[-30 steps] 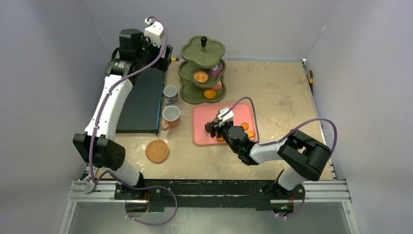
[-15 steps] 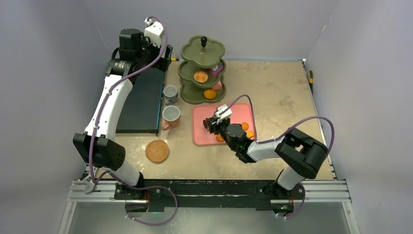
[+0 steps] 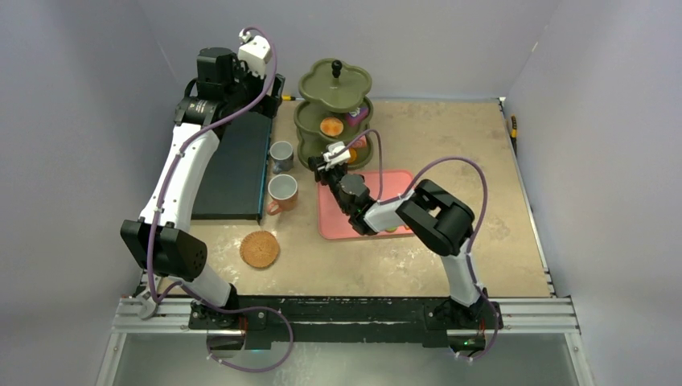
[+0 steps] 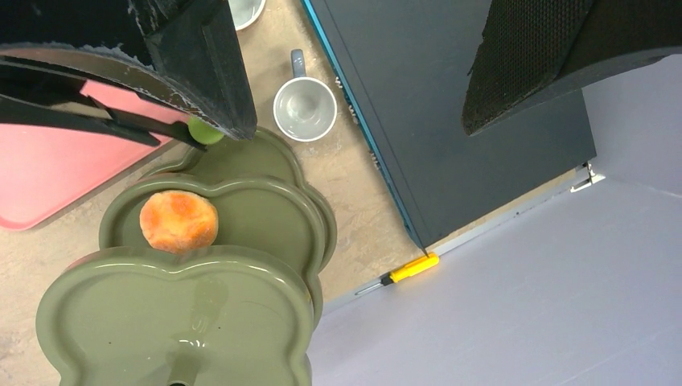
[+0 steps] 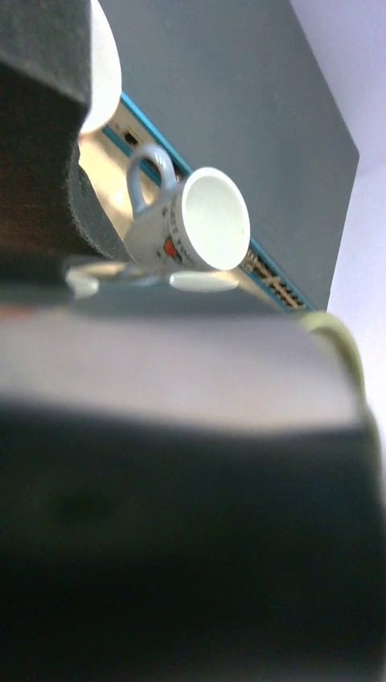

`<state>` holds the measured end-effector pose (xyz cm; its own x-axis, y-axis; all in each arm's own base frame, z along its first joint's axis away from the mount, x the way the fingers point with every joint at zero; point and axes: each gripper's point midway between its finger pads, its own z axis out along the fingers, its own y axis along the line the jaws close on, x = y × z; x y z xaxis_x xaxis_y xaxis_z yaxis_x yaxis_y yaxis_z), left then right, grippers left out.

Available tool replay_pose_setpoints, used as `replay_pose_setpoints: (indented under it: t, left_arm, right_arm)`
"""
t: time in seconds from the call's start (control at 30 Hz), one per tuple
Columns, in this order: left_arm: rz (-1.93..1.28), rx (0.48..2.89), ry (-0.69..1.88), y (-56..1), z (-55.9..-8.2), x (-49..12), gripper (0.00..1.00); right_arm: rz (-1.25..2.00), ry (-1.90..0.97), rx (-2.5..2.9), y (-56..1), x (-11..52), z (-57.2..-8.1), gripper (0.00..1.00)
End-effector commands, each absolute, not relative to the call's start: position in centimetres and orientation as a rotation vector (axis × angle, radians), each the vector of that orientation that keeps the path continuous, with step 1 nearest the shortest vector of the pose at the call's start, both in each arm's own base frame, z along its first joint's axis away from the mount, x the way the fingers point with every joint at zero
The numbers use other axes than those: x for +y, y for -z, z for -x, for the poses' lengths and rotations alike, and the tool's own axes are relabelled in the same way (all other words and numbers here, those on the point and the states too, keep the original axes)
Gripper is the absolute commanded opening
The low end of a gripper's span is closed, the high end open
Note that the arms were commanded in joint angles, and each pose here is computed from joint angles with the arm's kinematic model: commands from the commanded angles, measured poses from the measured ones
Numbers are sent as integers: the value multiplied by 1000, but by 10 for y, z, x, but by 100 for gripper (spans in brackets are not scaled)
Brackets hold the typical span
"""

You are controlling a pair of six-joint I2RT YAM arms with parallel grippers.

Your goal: Serve the afternoon tea

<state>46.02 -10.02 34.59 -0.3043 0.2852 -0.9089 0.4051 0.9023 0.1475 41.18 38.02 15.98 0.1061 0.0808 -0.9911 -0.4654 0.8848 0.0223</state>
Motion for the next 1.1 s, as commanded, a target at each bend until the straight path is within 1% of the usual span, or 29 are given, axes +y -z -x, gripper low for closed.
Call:
replay_pose_setpoints:
  t: [0.0, 0.4, 0.6, 0.7, 0.87, 0.97, 1.07]
  left_arm:
    - [-505, 1855, 85, -363, -462, -93, 99]
    - [-514, 1867, 90, -356, -464, -94, 99]
    - [-527, 1878, 86, -351, -463, -94, 99]
    - [-531, 1878, 81, -351, -463, -93, 99]
    - [-531, 1873, 73, -353, -462, -92, 99]
    - [-526, 1870, 73, -354, -461, -92, 99]
    - [-526, 1864, 82, -356, -460, -93, 99]
  right_arm:
    - [192, -376, 1282, -196, 373, -435, 39]
    - [50, -343, 1242, -178, 371, -455, 41]
    - [27, -343, 1247, -172, 370, -458, 45]
    - [30, -346, 1249, -170, 373, -460, 48]
    - [54, -365, 1256, -173, 376, -458, 60]
    - [73, -388, 1259, -181, 375, -451, 65]
    - [73, -395, 1264, -189, 367, -441, 66]
